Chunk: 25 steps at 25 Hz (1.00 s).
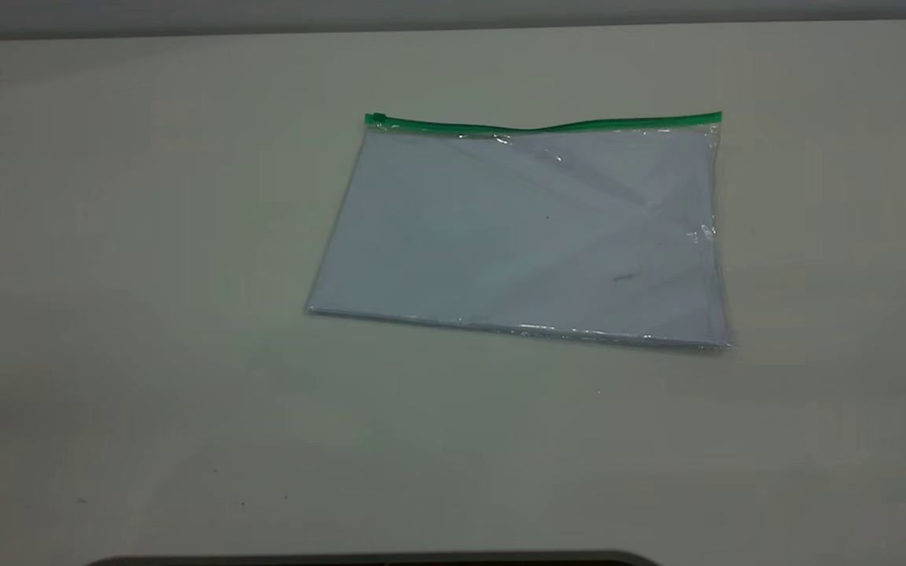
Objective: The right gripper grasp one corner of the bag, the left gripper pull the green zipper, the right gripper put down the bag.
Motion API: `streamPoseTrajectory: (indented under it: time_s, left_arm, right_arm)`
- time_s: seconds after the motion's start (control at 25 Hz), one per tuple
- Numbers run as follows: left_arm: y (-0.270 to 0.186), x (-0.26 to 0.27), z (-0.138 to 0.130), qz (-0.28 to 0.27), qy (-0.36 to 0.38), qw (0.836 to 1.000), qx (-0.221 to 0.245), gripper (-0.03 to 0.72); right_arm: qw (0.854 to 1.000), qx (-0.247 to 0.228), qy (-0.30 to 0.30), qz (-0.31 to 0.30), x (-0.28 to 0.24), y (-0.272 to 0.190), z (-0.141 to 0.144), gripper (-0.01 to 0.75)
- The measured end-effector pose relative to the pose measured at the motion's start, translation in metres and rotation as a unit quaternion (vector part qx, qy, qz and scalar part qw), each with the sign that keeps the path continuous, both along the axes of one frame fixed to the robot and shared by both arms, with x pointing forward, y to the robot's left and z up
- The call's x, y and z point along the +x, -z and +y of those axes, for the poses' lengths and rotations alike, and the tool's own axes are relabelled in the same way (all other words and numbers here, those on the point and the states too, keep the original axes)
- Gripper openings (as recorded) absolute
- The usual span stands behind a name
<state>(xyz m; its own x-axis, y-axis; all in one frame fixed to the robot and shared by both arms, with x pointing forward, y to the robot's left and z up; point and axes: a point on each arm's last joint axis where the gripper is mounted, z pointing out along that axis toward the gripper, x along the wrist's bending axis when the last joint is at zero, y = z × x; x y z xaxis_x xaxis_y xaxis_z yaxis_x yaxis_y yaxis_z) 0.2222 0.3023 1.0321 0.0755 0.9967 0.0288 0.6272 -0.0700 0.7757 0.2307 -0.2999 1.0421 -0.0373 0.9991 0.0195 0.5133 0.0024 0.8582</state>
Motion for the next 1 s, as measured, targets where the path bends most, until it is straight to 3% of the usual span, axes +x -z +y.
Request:
streamPoseTrajectory:
  time_s: [1.0]
  left_arm:
    - [0.0001,-0.0001,-0.0004,0.000,-0.013,1.000,-0.001,0.499]
  right_arm:
    - [1.000,0.000,0.000,0.000,0.0000,0.0000,0.0000,0.413]
